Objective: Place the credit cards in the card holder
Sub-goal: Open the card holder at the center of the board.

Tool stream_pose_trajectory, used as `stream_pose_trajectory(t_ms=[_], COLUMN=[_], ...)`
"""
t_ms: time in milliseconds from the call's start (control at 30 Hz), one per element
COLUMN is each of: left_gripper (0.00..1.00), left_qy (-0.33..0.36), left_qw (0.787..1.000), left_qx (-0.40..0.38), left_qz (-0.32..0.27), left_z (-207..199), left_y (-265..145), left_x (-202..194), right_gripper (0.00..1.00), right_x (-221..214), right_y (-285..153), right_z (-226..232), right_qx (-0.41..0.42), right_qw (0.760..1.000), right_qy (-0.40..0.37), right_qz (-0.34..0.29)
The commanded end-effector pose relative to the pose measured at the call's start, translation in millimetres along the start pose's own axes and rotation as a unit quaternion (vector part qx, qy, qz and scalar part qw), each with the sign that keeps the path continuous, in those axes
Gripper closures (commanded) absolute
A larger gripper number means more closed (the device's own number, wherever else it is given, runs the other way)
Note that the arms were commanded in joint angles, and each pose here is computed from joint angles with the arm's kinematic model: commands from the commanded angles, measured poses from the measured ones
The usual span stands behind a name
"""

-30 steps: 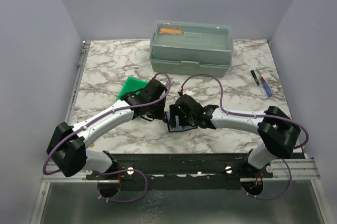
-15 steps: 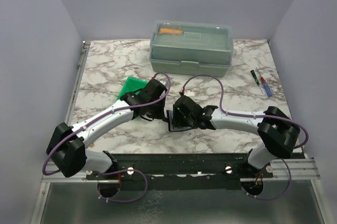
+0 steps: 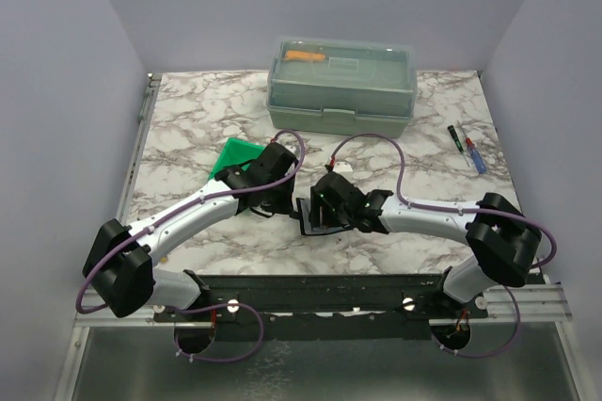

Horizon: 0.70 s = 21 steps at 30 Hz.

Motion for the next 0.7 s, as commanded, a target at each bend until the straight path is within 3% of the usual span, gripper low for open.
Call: stream_pose_trajectory(t_ms=[0,233,267,333,433,533,667], left_gripper=[1.00,1.00,0.94,0.70,0.51,0.43,0.45], left_qy=[0.004,-0.003,-0.007,-0.016,-0.029,-0.040,-0.053], left_qw=[1.000,0.999,0.999,0.998,0.999,0.999,0.996], left_qx=[0.010,0.034,0.047,0.051,0.033,0.005,-0.078], left_qz=[-0.009,0.009,0.011,0.011,-0.007,-0.023,-0.001], left_z=[7,15,18,18,10,-3,-33], left_y=[-3,5,4,1,-10,-19,-10], left_x=[0,-6,-6,-6,0,10,8], right_gripper=[0.28,0.26,0.25,0.22,0.20,0.19,0.24], right_x=[-5,0,0,1,3,3,2], right_y=[-2,-11,-12,-14,-18,-20,-21], right_z=[-10,8,9,12,12,12,9], right_qx=[-0.022,0.044,0.051,0.062,0.069,0.072,0.069], right_qw=[1.000,0.999,0.999,0.998,0.997,0.997,0.997], right_qy=[-0.007,-0.006,-0.005,-0.001,0.003,0.005,0.010], right_qz=[0.006,-0.012,-0.014,-0.019,-0.027,-0.032,-0.034])
Point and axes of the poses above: each gripper's point midway between its finger pads, its own y axis out along the fingers, its own z axis along the line the jaws close on, x = y × z, the point moved 2 cm from there along -y, back along the fingers, and after that the axes turned 10 degrees about -y, right-handed, at the moved point
